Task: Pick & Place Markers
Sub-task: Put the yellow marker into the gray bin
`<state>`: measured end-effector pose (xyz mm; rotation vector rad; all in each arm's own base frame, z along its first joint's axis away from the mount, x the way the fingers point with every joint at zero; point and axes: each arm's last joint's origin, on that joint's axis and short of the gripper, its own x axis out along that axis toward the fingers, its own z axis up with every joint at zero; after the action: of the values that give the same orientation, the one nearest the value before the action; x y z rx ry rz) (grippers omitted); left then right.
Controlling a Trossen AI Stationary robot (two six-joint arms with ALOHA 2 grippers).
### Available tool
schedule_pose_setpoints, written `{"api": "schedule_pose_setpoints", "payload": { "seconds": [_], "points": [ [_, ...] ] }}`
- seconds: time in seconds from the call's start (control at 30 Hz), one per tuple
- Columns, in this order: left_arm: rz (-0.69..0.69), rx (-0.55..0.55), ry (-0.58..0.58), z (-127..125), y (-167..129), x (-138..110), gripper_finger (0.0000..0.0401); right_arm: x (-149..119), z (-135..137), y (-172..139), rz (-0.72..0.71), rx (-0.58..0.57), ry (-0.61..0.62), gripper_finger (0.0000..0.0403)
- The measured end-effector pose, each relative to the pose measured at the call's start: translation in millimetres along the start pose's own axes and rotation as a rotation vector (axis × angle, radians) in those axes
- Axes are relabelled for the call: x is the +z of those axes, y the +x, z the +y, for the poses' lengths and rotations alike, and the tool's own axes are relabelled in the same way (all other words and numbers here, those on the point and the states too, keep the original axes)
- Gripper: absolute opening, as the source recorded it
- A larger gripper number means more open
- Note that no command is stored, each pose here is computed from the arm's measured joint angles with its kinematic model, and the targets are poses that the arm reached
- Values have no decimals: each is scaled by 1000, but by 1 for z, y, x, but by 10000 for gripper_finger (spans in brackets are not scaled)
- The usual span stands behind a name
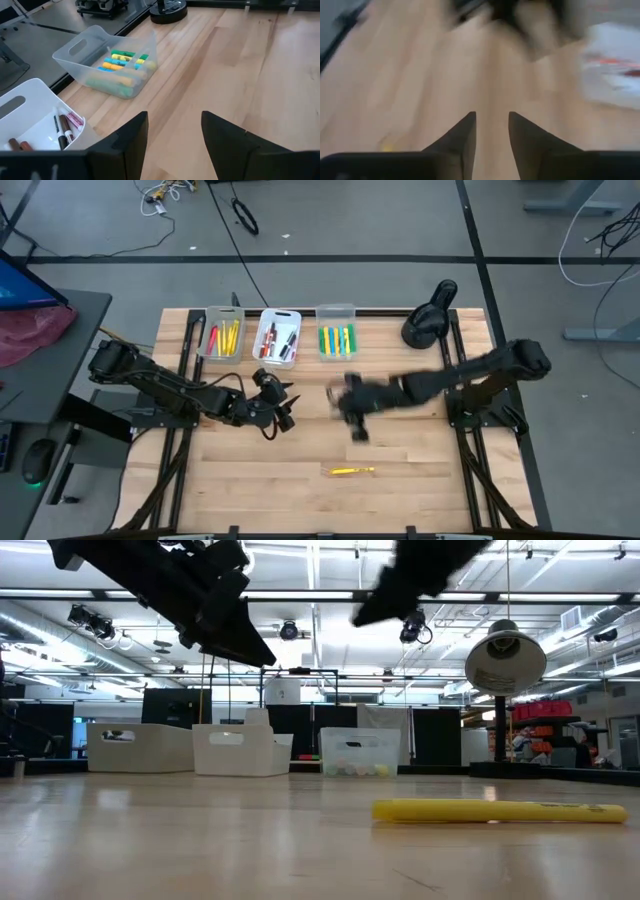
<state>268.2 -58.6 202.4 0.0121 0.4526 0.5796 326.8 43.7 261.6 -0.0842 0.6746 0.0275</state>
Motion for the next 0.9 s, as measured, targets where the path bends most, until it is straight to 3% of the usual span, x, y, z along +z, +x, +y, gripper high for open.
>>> {"api": "schedule_pose_setpoints", "payload": {
  "seconds": [0.1, 0.27, 0.4, 0.47, 0.63, 0.9],
  "points": [
    [-1, -6, 2, -1, -1, 0, 190, -31, 39, 3, 59, 92, -61, 112],
    [-2, -4, -14, -1, -1, 0, 190, -94, 74, 10, 131, 229, 56, 110],
    [0, 5, -22, 1, 1, 0, 190, -133, 90, 11, 57, 371, 150, 113],
    [0, 12, -25, 3, 2, 1, 190, -150, 96, 11, 0, 410, 135, 116],
    [-1, 23, -34, 5, 5, 2, 190, -172, 104, 13, -130, 356, 28, 141],
    [-5, 21, -38, 5, 5, 2, 190, -194, 119, 44, -69, 318, -162, 229]
  ]
}}
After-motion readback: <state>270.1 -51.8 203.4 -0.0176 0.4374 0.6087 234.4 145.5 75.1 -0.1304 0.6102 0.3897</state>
